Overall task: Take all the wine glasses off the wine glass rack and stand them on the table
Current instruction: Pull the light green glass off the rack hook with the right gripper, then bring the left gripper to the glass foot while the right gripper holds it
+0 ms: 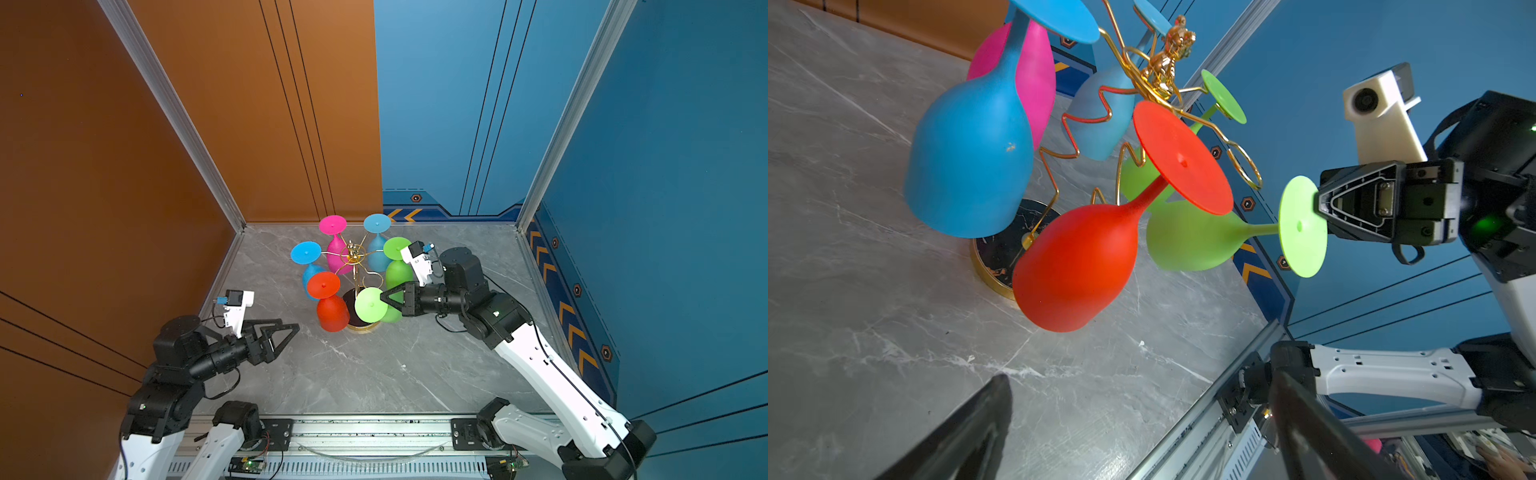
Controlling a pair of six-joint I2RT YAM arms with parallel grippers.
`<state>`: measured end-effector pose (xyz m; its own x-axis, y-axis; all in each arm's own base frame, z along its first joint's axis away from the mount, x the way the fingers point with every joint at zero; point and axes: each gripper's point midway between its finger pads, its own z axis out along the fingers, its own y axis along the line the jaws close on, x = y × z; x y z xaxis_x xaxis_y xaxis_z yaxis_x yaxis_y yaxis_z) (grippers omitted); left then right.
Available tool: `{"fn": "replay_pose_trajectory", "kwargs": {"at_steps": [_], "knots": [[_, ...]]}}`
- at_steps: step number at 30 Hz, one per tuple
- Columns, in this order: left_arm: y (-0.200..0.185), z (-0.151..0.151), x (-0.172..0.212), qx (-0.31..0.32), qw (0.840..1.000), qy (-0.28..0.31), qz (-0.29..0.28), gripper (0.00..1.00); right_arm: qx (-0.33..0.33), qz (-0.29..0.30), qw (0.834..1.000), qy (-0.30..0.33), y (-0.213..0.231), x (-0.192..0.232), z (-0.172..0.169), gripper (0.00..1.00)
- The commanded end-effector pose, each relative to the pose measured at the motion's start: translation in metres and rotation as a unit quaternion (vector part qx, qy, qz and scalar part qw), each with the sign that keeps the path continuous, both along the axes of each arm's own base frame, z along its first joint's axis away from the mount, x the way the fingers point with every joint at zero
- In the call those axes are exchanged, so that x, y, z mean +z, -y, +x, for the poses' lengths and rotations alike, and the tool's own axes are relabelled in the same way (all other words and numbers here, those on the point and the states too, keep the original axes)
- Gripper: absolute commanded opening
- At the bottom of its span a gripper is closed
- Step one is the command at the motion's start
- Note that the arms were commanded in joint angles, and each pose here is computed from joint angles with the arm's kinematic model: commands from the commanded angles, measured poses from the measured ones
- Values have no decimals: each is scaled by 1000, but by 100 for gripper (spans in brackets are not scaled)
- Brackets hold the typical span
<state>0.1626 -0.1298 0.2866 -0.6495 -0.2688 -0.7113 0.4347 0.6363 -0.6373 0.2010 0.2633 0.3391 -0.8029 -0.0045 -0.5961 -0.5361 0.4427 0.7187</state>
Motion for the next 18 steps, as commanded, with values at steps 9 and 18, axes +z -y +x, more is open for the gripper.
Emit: {"fn": "replay_pose_trajectory", "kwargs": {"at_steps": [9, 18], "knots": [[25, -35, 2, -92, 992, -48, -68, 81, 111, -22, 993, 27, -23, -26, -45, 0], [39, -39, 6, -135, 987, -57, -71, 69, 132, -6, 990, 39, -41, -26, -47, 0]]}}
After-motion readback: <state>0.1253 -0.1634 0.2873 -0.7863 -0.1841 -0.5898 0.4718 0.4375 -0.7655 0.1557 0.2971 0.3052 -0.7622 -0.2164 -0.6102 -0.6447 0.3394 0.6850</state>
